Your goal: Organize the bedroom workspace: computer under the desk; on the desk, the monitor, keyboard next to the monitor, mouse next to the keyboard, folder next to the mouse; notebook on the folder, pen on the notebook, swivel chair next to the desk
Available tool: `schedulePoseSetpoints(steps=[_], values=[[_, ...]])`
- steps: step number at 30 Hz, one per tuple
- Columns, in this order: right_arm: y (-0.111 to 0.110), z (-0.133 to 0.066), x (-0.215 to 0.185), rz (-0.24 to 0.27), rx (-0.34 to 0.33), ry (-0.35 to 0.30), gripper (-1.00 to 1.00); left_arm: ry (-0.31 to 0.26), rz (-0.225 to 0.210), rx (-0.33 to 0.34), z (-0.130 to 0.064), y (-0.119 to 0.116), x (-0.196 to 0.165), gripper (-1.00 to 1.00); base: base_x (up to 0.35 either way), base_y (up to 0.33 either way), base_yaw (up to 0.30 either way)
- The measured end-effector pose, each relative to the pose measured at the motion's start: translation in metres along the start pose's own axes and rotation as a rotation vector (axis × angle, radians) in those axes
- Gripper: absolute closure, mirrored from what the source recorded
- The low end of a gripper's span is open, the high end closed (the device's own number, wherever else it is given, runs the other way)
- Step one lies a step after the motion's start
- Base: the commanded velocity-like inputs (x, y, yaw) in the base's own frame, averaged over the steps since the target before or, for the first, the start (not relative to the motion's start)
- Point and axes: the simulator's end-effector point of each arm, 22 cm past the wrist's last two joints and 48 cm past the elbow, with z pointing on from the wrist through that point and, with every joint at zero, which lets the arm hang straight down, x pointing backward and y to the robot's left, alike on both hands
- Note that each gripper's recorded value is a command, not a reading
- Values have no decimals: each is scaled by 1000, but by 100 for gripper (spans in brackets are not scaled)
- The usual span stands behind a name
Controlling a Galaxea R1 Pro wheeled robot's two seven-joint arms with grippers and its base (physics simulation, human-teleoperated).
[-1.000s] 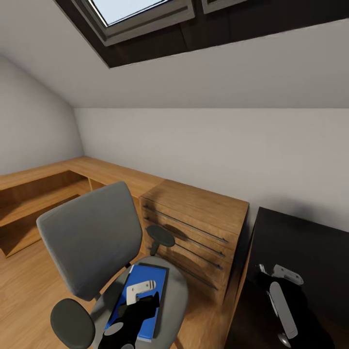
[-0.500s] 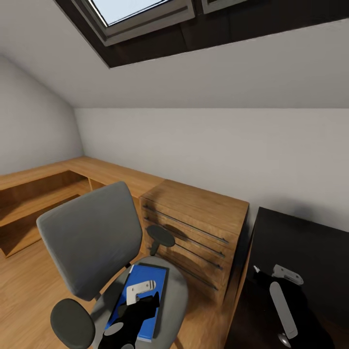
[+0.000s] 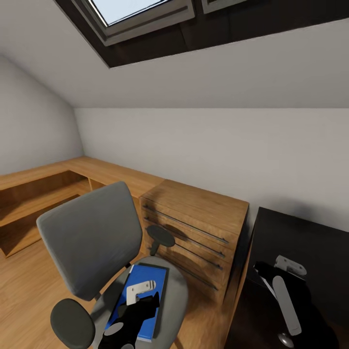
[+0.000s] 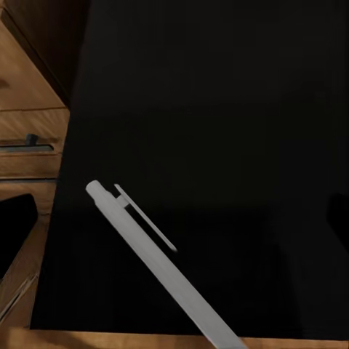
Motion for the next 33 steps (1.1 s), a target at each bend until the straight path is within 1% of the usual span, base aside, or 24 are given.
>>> schedulePoseSetpoints(steps=[14,22,24,25,27,28,33], values=[[2,-5,-8,4,-8,-19,-100,0,0,0,0,0,0,-100,0,0,0],[3,-15,-9,9,-19,-39,-100,-1,-1,0,0,0,0,-100,0,0,0],[8,-18,-6,14,-27,-37,-100,-1,-1,0,0,0,0,-100,0,0,3],[18,-21,1,24,-44,-28,-100,-1,0,2,0,-1,0,-100,0,0,25],[22,-22,3,27,-50,-23,-100,-2,0,3,0,-1,0,-100,0,0,115],[30,-24,7,33,-61,-18,-100,-4,0,3,-1,-1,-1,-100,0,0,213],[36,-25,12,35,-68,-11,-100,-4,0,2,-1,-1,-1,-100,0,0,245]])
